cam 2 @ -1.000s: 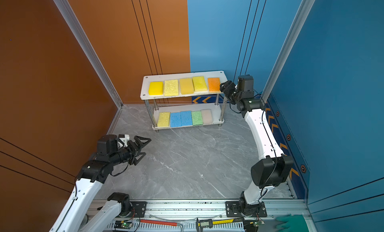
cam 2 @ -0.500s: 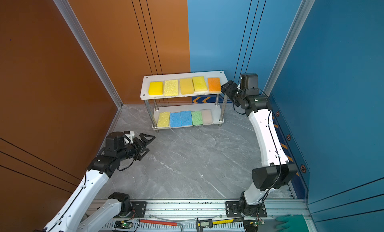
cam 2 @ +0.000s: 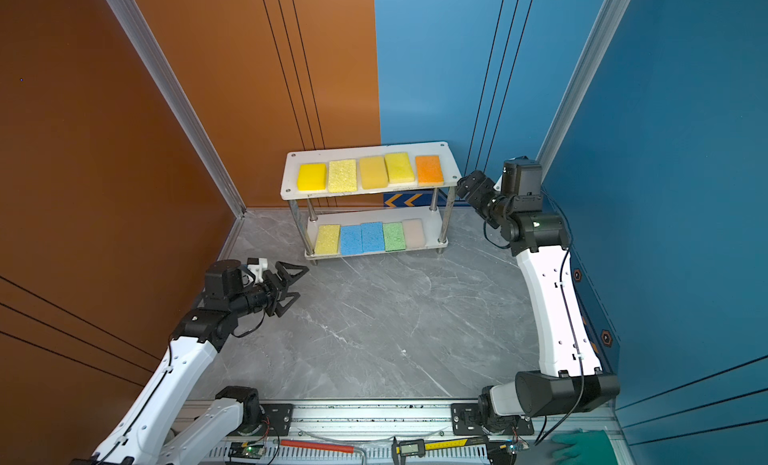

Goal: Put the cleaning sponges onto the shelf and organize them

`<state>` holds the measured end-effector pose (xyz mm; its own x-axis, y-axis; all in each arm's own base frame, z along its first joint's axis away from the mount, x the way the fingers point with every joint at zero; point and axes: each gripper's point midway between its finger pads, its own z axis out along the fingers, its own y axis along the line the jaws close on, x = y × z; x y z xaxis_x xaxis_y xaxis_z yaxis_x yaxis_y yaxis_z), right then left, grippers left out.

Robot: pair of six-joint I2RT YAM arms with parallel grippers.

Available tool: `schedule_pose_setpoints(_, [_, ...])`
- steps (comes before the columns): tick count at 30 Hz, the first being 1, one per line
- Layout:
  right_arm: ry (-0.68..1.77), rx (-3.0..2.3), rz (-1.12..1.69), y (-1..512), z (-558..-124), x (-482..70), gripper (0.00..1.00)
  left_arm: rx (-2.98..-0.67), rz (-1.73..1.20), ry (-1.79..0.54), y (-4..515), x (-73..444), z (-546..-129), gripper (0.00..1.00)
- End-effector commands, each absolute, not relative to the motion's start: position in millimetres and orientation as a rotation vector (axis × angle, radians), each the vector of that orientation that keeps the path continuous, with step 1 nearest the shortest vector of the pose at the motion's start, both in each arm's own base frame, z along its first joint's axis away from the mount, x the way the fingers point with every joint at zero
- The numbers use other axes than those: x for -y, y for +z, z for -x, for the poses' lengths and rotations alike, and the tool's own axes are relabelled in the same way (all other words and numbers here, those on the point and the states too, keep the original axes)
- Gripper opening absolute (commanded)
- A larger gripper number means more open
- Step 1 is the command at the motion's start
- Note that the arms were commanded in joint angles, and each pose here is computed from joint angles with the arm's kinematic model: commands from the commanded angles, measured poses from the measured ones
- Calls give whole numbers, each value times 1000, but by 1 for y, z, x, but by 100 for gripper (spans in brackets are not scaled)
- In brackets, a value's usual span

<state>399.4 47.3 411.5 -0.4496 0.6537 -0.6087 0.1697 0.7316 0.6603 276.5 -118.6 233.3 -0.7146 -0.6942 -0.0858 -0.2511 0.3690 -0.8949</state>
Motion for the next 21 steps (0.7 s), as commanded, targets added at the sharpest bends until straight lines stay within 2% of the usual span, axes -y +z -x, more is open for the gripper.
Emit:
schedule_pose_setpoints(1, [640,-2025,-636,400,-387,-37,92,-2142,775,-1366,257,119,-280,98])
schedule_pose_setpoints(10, [702,-2041,-668,387,-363,-22,93,-2146,785,-1370,265,116,-286,98])
schedule_pose_setpoints(20, [837,-2177,-562,347,-335,-50,94,-2238,798,-1342,242,124,-273,98])
schedule_pose_setpoints(21, [844,-2191,-551,342,-332,-52,100,-2245,796,-1337,240,125,-272,98])
